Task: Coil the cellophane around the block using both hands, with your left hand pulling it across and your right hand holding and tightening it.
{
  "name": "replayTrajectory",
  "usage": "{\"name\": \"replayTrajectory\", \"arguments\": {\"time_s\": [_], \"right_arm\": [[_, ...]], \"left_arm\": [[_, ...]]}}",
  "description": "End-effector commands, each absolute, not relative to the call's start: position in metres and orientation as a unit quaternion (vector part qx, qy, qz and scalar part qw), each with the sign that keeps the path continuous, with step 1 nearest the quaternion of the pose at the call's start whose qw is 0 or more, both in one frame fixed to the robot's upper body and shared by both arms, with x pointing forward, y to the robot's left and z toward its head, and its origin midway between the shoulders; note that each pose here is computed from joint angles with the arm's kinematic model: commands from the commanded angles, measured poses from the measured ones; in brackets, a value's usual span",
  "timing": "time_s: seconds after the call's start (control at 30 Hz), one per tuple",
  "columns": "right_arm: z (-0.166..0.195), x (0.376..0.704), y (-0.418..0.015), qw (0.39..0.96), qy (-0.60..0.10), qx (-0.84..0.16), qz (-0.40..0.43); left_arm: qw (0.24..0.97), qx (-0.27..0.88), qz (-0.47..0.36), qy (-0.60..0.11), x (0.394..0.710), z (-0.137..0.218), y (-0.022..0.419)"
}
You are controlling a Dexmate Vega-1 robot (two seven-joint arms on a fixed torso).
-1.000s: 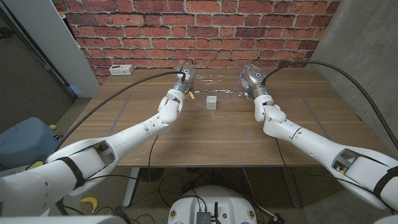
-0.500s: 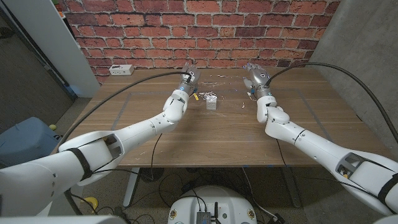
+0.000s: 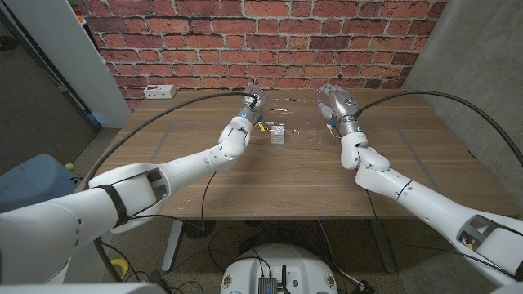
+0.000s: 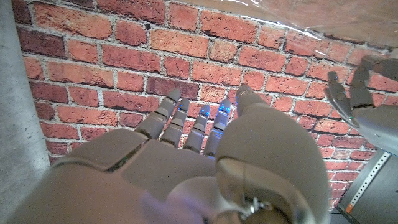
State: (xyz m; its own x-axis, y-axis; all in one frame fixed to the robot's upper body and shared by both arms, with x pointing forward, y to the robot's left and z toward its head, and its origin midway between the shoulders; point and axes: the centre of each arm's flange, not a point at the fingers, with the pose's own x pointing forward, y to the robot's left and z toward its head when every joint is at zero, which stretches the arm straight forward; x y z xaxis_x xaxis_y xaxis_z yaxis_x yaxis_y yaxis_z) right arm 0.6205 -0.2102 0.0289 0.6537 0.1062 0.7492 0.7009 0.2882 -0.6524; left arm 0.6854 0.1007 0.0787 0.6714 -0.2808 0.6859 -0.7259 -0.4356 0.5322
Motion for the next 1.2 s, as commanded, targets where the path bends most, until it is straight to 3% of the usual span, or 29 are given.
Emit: {"name": "replayTrajectory", "arguments": {"time_s": [0.03,0.4,1.2], "right_arm": [[0.012,0.604,-0.198,0.726,-0.354,-0.583,-0.092],[0.001,0.615,-0.192,0.731,-0.300,-0.613,-0.026],[-0.001,0.637,-0.169,0.691,-0.229,-0.686,0.017]], "left_arm": [[0.413,0.815,0.266,-0.307,0.698,0.077,0.095],[0.405,0.818,0.277,-0.301,0.704,0.076,0.092],[0.406,0.818,0.281,-0.295,0.706,0.079,0.095]]}}
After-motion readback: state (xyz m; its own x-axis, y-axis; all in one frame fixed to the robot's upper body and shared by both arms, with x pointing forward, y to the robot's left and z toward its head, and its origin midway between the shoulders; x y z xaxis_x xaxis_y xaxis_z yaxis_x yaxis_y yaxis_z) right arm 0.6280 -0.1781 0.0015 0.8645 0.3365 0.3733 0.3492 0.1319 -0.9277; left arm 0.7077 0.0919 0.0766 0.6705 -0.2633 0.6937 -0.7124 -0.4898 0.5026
